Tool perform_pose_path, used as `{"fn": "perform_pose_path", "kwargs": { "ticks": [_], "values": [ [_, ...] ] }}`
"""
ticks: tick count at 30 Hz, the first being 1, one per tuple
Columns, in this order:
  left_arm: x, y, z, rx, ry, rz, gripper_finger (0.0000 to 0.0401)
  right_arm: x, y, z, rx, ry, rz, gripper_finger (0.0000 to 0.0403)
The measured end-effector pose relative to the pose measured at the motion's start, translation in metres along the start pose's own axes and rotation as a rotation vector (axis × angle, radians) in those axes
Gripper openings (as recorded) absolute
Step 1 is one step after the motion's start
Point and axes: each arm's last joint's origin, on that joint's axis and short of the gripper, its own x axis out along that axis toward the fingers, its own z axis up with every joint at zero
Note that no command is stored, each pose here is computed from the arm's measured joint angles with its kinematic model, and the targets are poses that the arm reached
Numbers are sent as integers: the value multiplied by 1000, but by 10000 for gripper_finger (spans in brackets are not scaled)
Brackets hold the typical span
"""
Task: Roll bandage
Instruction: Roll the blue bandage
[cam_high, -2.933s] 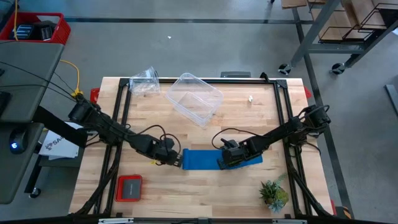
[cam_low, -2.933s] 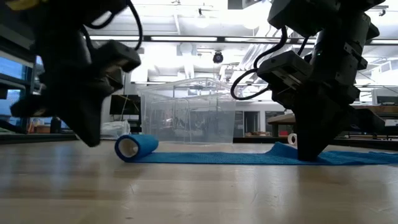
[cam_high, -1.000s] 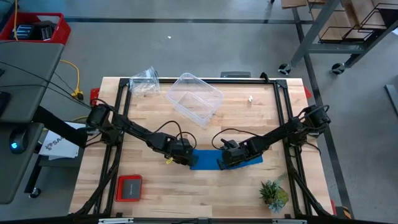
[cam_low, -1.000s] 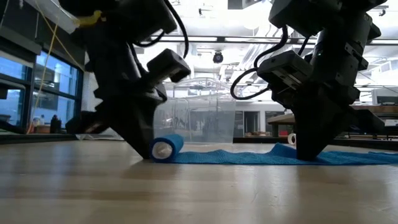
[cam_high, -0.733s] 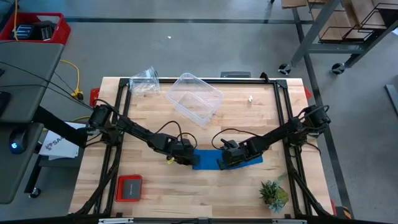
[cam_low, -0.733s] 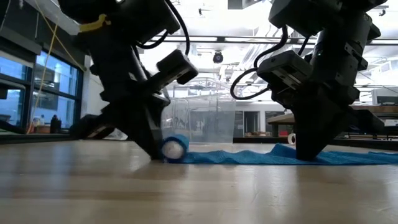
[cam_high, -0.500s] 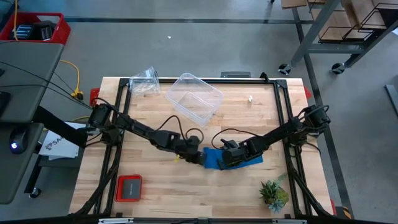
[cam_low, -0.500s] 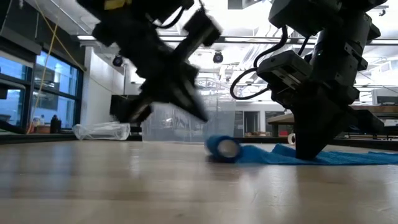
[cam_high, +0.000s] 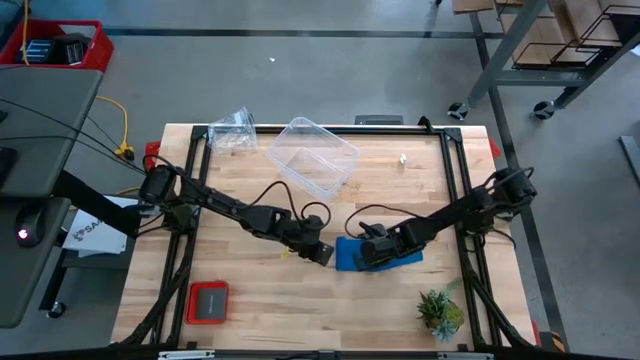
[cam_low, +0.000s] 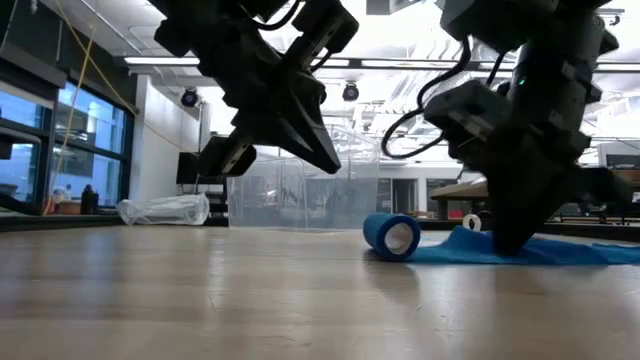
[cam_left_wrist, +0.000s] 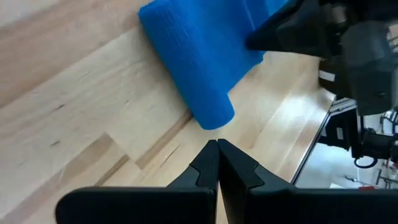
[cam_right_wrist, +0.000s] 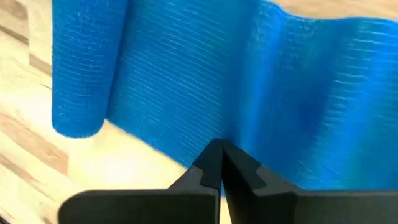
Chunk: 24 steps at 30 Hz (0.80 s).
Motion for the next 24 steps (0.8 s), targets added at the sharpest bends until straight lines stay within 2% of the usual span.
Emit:
{"fn": "perform_pose_path", "kwargs": {
  "ticks": [5, 11, 16, 20, 24],
  "values": [
    [-1, 3, 11, 4, -26, -5, 0, -17, -8, -1, 1, -5, -67, 0],
    [-2, 5, 20, 6, -31, -18, 0, -32, -12, 0, -1, -34, -84, 0],
    [-2, 5, 20, 27, -23, -18, 0, -41, -29, -1, 0, -34, -244, 0],
    [-2, 5, 20, 18, -21, -19, 0, -34, -40, -2, -6, 2, -256, 0],
    [-2, 5, 21, 10, -21, -19, 0, -21, -49, -3, 43, 6, -194, 0]
  ]
}}
